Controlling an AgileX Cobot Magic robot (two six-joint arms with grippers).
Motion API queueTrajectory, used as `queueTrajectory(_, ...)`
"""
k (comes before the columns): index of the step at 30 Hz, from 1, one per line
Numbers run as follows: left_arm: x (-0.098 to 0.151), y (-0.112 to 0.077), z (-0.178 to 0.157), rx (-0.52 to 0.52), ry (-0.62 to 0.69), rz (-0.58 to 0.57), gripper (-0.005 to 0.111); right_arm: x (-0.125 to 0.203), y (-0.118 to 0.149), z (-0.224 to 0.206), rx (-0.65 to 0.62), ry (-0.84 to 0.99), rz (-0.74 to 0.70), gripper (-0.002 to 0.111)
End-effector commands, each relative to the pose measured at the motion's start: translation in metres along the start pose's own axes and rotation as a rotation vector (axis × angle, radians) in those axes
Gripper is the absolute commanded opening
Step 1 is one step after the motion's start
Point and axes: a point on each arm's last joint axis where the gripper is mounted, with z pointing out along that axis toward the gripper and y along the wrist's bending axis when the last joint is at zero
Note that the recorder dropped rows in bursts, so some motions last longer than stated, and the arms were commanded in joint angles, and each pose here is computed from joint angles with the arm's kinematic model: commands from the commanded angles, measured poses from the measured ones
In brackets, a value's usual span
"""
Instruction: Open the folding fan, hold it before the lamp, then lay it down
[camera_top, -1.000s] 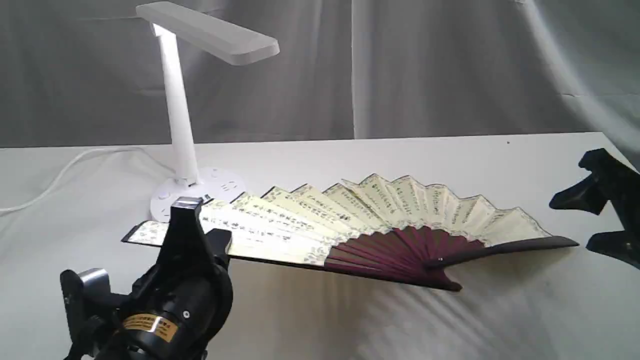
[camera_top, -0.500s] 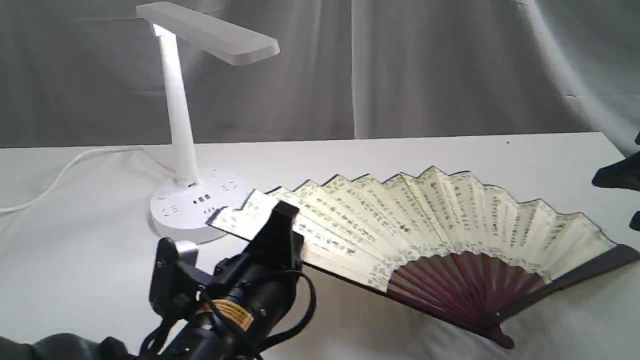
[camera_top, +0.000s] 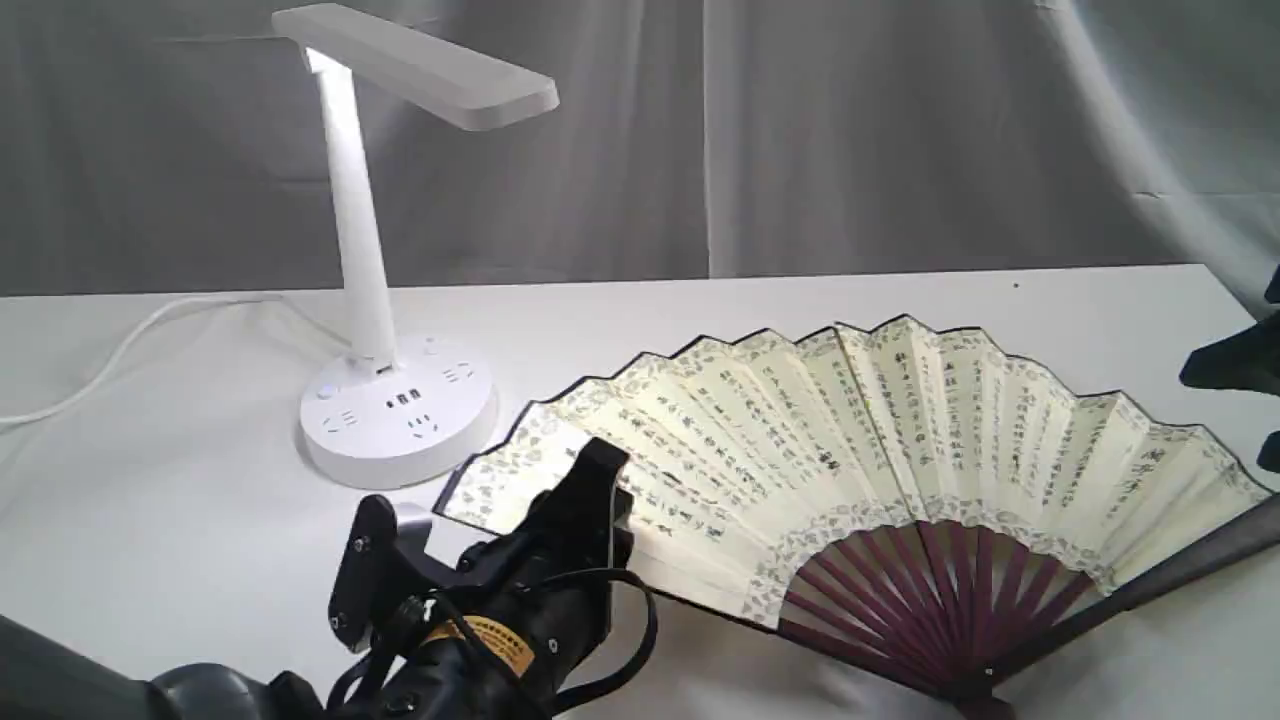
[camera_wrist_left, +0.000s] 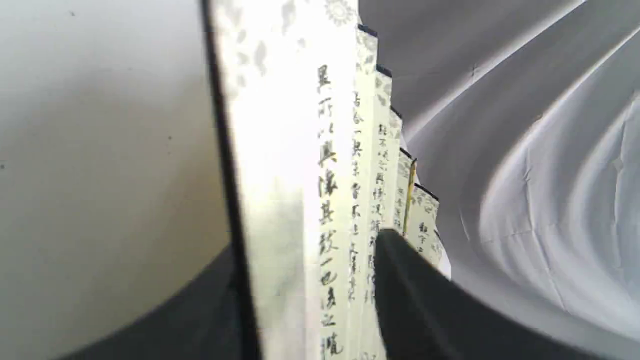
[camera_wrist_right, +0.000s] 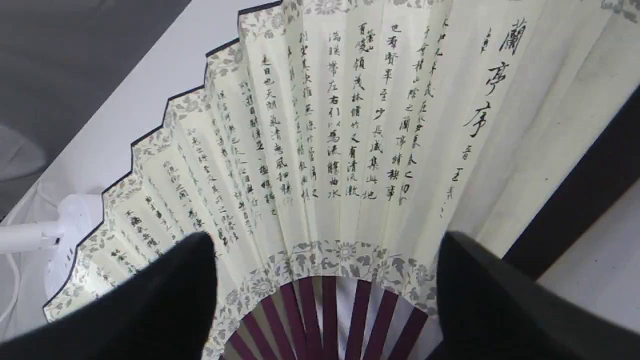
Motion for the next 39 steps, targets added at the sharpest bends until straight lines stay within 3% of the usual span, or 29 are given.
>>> queueTrajectory(1, -0.001, -0.002, 0.001, 0.013, -0.004, 0.013, 0.053, 0.000, 0.001, -0.003, -0.001, -0.005, -0.011, 0.063)
queueTrajectory(4, -0.002, -0.004, 0.000, 0.010, -0.005, 0.001, 0.064, 0.000, 0.001, -0.003, 0.000, -0.007, -0.010, 0.063)
queueTrajectory(7, -0.005, -0.009, -0.003, 0.007, -0.027, -0.017, 0.065, 0.000, 0.001, -0.003, 0.000, -0.007, -0.010, 0.063)
queueTrajectory(10, -0.014, -0.018, -0.006, 0.001, -0.036, 0.045, 0.065, 0.000, 0.001, -0.003, 0.000, -0.007, -0.010, 0.063)
queueTrajectory(19, -0.055, -0.017, -0.008, -0.263, 0.175, 0.192, 0.065, -0.001, 0.001, -0.003, 0.005, -0.010, -0.013, 0.063)
queueTrajectory(24, -0.072, -0.024, -0.014, -0.274, 0.271, 0.337, 0.065, 0.002, 0.002, -0.002, -0.004, 0.014, -0.023, 0.060)
queueTrajectory(31, -0.100, -0.046, -0.032, -0.271, 0.350, 0.586, 0.064, 0.008, 0.009, 0.000, -0.046, 0.073, -0.093, 0.043)
queueTrajectory(34, -0.114, -0.058, -0.042, -0.311, 0.372, 0.694, 0.063, 0.014, 0.017, 0.006, -0.033, 0.115, -0.163, 0.043)
queueTrajectory(39, -0.134, -0.071, -0.057, -0.404, 0.387, 0.774, 0.060, 0.028, 0.029, 0.017, -0.009, 0.193, -0.286, 0.043)
